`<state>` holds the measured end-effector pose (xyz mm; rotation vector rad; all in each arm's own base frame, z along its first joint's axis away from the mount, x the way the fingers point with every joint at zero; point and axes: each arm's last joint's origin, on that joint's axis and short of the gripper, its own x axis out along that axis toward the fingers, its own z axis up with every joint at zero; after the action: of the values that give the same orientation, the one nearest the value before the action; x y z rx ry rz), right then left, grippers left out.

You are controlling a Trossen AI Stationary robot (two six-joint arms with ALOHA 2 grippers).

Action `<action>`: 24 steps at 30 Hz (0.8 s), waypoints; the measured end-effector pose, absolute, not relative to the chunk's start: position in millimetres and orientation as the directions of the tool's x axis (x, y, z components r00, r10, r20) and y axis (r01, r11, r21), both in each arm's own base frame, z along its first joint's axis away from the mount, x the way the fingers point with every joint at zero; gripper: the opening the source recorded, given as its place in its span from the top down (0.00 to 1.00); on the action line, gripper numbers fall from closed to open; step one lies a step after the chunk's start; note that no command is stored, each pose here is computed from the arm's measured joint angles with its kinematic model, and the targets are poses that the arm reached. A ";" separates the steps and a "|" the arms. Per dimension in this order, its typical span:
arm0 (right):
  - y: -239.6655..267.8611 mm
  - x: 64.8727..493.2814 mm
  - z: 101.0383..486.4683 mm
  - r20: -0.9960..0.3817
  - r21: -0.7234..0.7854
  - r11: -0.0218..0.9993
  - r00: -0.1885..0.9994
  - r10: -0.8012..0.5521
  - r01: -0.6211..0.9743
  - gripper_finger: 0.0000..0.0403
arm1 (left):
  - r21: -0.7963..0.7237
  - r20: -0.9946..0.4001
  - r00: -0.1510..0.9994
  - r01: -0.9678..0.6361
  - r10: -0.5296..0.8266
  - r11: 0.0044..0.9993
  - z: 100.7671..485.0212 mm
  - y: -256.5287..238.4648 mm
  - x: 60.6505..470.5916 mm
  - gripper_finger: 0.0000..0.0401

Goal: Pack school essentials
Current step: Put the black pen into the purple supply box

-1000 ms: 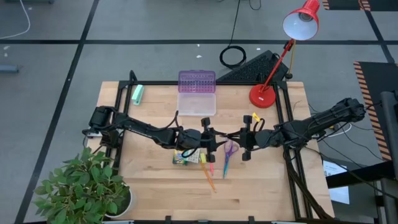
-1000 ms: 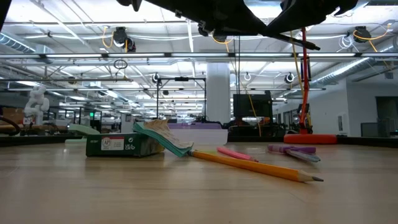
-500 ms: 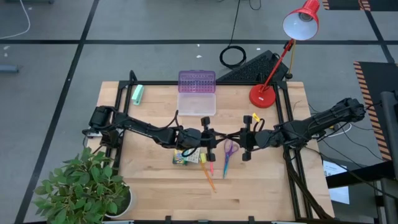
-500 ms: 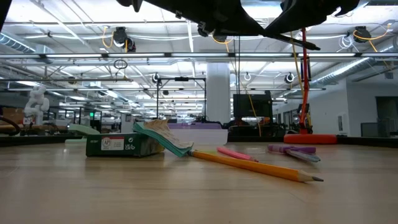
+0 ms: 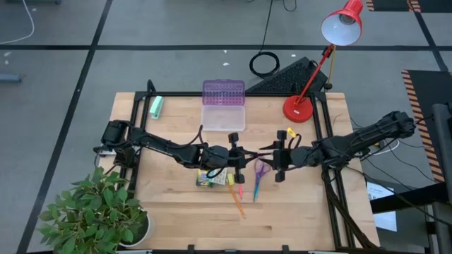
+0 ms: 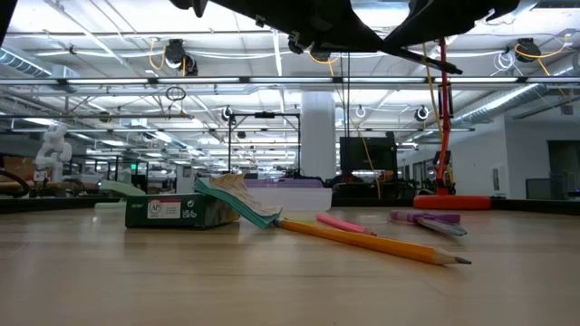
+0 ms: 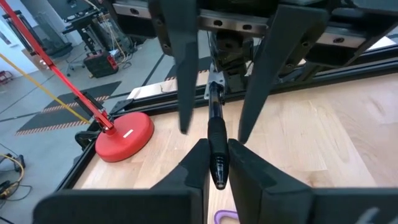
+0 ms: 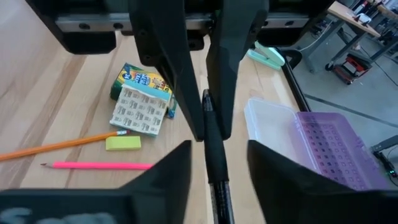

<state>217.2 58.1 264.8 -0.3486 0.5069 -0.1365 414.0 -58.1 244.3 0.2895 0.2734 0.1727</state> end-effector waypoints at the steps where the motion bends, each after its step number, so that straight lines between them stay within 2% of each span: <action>1: 57.7 216.0 266.3 -0.445 -0.356 0.933 0.870 -0.213 0.046 0.55 | 0.304 -0.240 0.948 -0.129 0.207 0.944 244.3 -58.0 414.0 0.90; 5: 54.9 206.3 277.9 -0.402 -0.305 0.949 0.893 -0.202 0.078 0.44 | 0.271 -0.240 0.954 -0.113 0.181 0.956 245.1 -57.9 414.1 0.89; 9: 54.9 190.9 292.5 -0.341 -0.268 0.960 0.924 -0.171 0.078 0.39 | 0.217 -0.228 0.965 -0.078 0.128 0.973 260.2 -53.7 408.0 0.89; 14: 53.8 170.3 307.8 -0.274 -0.237 0.969 0.953 -0.130 0.064 0.39 | 0.190 -0.254 0.957 -0.091 0.138 0.978 274.3 -43.5 397.9 0.90; 24: 49.6 152.2 306.4 -0.327 -0.262 0.964 0.937 -0.121 0.033 0.43 | 0.214 -0.267 0.937 -0.171 0.226 0.962 316.4 -7.2 364.5 0.88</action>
<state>152.2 49.6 306.4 -0.2568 0.3484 -0.0794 364.5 -7.2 316.4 0.1899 0.2943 0.2036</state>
